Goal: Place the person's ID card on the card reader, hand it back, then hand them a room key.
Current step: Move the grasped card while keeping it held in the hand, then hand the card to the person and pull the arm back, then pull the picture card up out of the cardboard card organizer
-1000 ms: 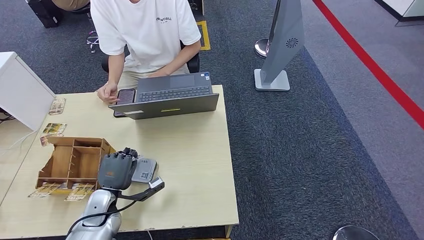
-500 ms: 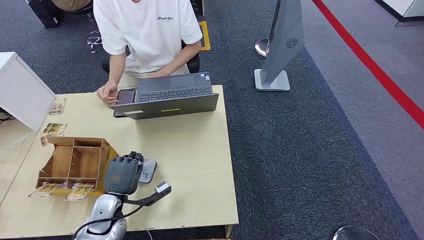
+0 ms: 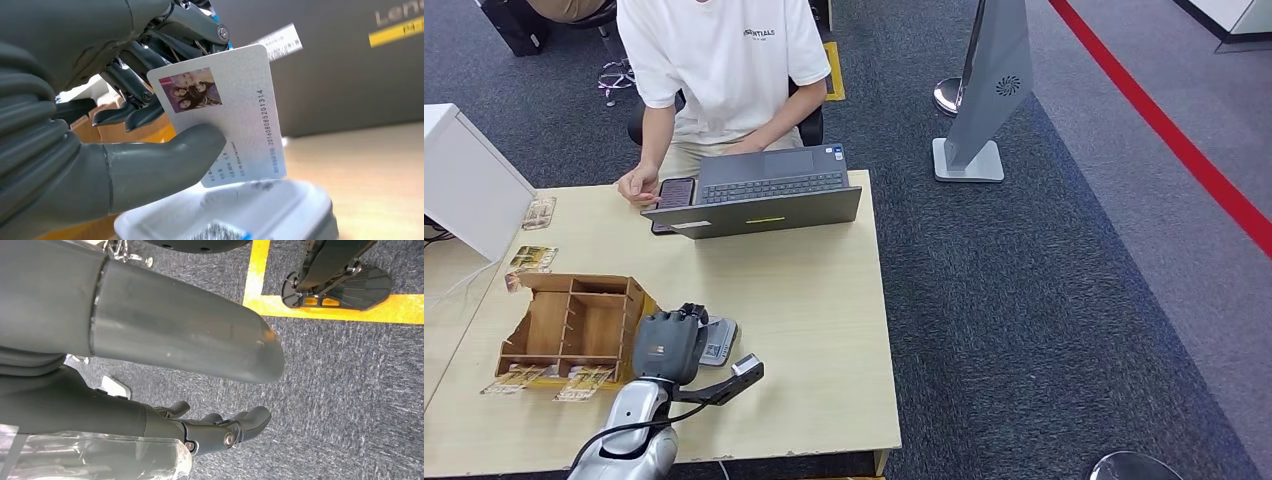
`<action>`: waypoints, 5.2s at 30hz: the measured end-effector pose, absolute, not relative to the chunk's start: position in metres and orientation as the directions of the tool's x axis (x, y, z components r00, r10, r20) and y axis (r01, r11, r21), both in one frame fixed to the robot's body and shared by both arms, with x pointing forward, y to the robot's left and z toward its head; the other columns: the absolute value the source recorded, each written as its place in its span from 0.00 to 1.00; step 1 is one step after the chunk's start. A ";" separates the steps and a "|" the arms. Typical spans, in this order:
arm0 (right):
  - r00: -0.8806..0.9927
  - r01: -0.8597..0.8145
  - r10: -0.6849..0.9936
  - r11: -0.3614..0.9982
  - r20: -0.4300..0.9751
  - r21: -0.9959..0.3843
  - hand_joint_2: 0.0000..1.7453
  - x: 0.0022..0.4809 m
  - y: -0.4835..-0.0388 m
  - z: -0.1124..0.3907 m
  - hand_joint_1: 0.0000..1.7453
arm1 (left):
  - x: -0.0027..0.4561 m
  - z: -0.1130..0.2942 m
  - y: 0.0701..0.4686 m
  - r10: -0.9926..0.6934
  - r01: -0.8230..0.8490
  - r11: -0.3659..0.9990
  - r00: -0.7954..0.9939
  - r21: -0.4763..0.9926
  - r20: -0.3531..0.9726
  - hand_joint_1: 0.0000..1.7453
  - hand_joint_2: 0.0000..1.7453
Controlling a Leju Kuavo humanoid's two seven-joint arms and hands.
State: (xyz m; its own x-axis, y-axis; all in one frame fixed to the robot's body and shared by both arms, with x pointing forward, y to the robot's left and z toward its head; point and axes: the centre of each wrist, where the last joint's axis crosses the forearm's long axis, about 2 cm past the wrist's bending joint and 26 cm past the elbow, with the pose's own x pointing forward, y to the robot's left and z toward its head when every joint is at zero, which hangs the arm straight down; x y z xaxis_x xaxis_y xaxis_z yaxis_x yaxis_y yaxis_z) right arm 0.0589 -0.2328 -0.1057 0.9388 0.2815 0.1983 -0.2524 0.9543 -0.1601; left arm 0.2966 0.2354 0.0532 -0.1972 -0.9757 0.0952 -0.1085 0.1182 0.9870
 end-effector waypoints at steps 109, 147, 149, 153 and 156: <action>0.968 -0.181 0.204 0.971 0.149 -0.154 0.00 0.057 -0.232 -0.106 0.00 | 0.293 0.138 0.253 -0.952 -0.607 0.148 -0.302 0.781 -0.054 0.00 1.00; 0.983 -0.106 0.126 0.983 0.132 -0.151 0.00 0.051 -0.236 -0.107 0.00 | 0.167 0.065 0.278 -0.933 -0.367 0.157 -0.361 0.917 0.015 0.00 1.00; 0.983 -0.105 0.126 0.983 0.132 -0.150 0.00 0.051 -0.236 -0.107 0.00 | 0.166 0.059 0.291 -0.944 -0.350 0.134 -0.331 0.927 0.011 0.00 1.00; 0.982 -0.111 0.132 0.982 0.132 -0.151 0.00 0.051 -0.236 -0.107 0.00 | 0.163 0.050 0.304 -0.956 -0.327 0.101 -0.295 0.940 0.000 0.00 1.00; 0.981 -0.119 0.139 0.981 0.133 -0.150 0.00 0.051 -0.236 -0.107 0.00 | 0.162 0.045 0.312 -0.963 -0.314 0.086 -0.269 0.946 -0.001 0.00 1.00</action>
